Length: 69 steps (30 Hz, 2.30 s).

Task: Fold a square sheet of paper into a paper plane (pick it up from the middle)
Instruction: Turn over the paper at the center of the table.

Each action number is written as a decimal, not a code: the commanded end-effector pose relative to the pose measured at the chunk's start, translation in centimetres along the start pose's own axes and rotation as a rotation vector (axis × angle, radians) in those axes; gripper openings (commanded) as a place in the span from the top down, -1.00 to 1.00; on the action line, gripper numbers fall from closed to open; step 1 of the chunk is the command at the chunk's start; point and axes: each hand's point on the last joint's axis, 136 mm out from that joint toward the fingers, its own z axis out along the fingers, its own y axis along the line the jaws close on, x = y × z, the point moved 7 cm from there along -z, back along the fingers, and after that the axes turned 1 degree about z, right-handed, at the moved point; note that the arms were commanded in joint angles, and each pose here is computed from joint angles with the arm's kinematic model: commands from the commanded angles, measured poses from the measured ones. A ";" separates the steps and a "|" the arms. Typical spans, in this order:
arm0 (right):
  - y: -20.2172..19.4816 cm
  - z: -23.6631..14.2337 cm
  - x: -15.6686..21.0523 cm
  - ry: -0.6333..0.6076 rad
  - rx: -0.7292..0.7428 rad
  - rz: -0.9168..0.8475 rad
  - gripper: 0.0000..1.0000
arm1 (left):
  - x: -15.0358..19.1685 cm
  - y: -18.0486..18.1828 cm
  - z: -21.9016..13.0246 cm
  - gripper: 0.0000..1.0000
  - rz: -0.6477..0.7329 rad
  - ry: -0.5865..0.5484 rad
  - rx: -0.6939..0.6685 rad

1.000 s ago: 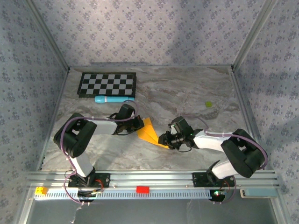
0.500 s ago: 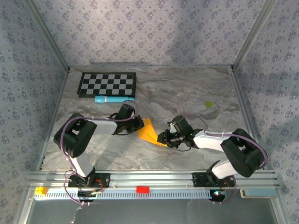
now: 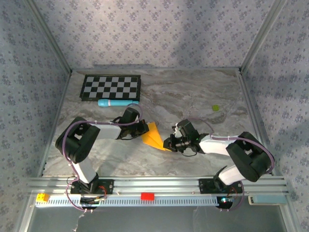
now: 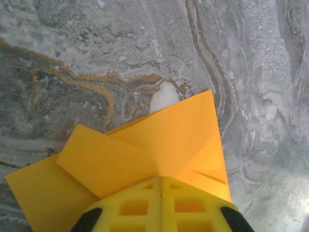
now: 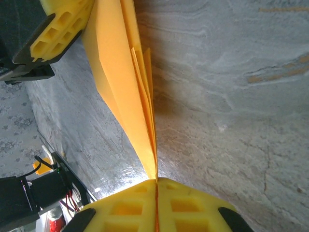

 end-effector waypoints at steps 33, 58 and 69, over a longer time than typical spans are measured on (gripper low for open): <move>1.6 -14.8 -3.2 -0.298 0.868 -0.541 0.92 | -0.1 -3.6 -15.0 -0.14 0.123 -0.460 0.060; 4.5 -0.6 1.9 0.023 1.145 -1.070 0.76 | -0.5 -0.1 -19.6 -0.20 -0.071 -0.588 0.001; 6.8 -2.0 0.9 0.005 0.650 -0.823 0.21 | -0.9 -0.9 -18.6 -0.21 -0.055 -0.512 0.033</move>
